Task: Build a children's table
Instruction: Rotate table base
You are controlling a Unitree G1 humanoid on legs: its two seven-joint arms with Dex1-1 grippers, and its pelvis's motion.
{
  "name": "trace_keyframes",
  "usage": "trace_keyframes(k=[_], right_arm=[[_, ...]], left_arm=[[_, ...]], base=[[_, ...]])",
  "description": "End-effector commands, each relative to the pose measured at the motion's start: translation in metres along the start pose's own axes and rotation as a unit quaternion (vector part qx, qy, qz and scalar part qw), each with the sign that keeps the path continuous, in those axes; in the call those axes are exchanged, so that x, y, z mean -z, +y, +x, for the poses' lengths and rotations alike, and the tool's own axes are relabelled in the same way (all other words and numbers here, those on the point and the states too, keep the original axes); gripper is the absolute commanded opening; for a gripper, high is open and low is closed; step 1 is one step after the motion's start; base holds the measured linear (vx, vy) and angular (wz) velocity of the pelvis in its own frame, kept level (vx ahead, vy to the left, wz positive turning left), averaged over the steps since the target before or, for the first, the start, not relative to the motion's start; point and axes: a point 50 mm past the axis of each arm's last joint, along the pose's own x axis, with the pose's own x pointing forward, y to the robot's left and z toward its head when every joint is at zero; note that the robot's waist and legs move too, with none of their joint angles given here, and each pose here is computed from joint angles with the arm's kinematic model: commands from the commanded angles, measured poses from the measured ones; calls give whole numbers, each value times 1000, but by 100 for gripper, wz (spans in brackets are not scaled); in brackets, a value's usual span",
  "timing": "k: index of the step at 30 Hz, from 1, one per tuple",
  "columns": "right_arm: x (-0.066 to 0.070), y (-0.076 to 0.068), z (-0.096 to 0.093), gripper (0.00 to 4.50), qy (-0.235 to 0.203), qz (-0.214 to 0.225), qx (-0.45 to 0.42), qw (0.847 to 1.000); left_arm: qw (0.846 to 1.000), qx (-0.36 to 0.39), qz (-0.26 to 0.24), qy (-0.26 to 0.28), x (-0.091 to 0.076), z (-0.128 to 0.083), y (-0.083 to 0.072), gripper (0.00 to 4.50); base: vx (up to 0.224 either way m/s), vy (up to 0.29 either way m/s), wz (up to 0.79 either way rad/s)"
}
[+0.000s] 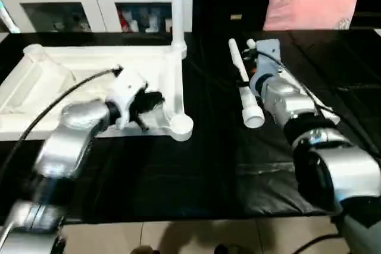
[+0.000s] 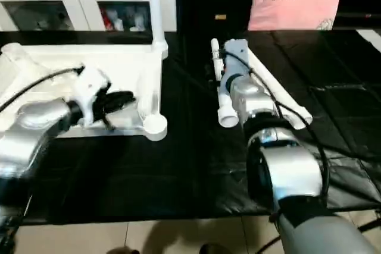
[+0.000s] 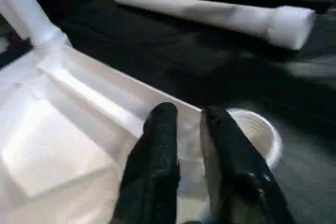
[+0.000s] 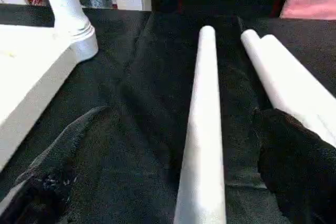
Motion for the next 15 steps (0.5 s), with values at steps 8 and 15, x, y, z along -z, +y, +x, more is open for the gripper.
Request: trace_keyframes(k=[8, 15], right_arm=[[11, -9, -1, 450, 55, 25, 44, 997], [15, -12, -2, 450, 68, 13, 60, 996]], left_arm=[[999, -44, -5, 18, -6, -51, -15, 174], [996, -73, -22, 53, -4, -86, -28, 242]], base=[[0, 0, 0], [0, 0, 0]])
